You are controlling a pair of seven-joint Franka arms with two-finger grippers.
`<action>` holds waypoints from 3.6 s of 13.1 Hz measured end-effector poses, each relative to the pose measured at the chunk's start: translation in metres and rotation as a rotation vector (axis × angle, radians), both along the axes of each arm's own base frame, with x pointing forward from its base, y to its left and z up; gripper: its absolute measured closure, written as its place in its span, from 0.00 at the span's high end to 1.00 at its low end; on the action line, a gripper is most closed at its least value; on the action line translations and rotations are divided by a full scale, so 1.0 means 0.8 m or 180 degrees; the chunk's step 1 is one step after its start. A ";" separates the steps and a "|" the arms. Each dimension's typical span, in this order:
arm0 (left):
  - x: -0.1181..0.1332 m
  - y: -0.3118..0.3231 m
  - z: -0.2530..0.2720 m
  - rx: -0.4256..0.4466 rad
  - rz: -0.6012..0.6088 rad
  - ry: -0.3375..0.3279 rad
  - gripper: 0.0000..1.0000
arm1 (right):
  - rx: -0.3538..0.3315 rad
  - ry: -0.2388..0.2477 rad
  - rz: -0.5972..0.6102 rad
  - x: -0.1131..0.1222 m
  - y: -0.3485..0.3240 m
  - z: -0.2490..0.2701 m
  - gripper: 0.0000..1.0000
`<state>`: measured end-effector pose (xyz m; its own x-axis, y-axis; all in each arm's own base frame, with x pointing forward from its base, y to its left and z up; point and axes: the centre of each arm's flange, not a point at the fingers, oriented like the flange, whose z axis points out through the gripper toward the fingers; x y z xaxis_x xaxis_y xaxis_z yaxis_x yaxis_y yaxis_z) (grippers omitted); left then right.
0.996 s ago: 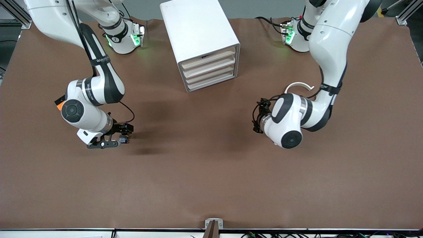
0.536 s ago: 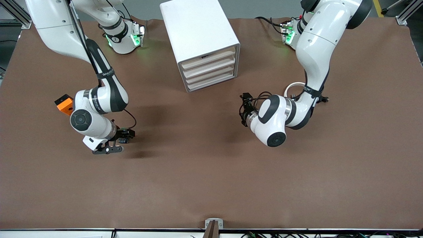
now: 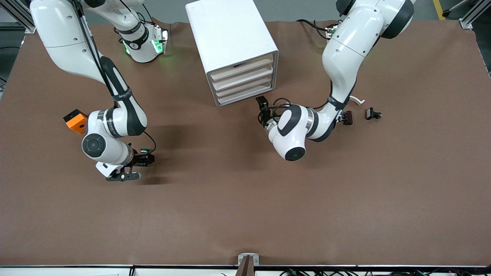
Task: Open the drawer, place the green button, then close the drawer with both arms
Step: 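Pull the cabinet drawer open with the left gripper while the right gripper lifts the button, then carry the held button over the open drawer with the right gripper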
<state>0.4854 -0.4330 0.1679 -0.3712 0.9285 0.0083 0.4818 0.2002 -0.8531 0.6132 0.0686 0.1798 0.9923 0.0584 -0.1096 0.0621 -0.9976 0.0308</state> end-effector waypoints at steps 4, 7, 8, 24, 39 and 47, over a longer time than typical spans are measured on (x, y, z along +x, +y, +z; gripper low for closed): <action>-0.028 -0.025 -0.012 -0.0063 0.0030 0.0253 0.59 | 0.0003 0.0022 0.0000 -0.001 0.002 -0.002 0.84; -0.054 -0.049 -0.012 -0.0053 -0.0012 0.0437 0.60 | 0.0006 0.0034 0.0008 -0.002 0.004 -0.003 0.50; -0.062 -0.054 -0.011 -0.0033 -0.0034 0.0483 0.60 | 0.0007 0.0035 0.0007 -0.002 0.005 -0.002 0.41; -0.103 -0.082 -0.032 -0.0042 -0.0259 0.0555 0.10 | -0.0254 0.0494 -0.0432 -0.027 0.110 0.095 0.41; 0.074 0.040 -0.005 -0.0166 0.0505 -0.0129 0.30 | -0.0293 0.0367 -0.2497 -0.218 0.473 0.265 0.41; 0.182 0.112 0.073 -0.0356 0.0689 -0.0918 1.00 | -0.0205 0.0220 -0.3206 -0.242 0.543 0.191 0.41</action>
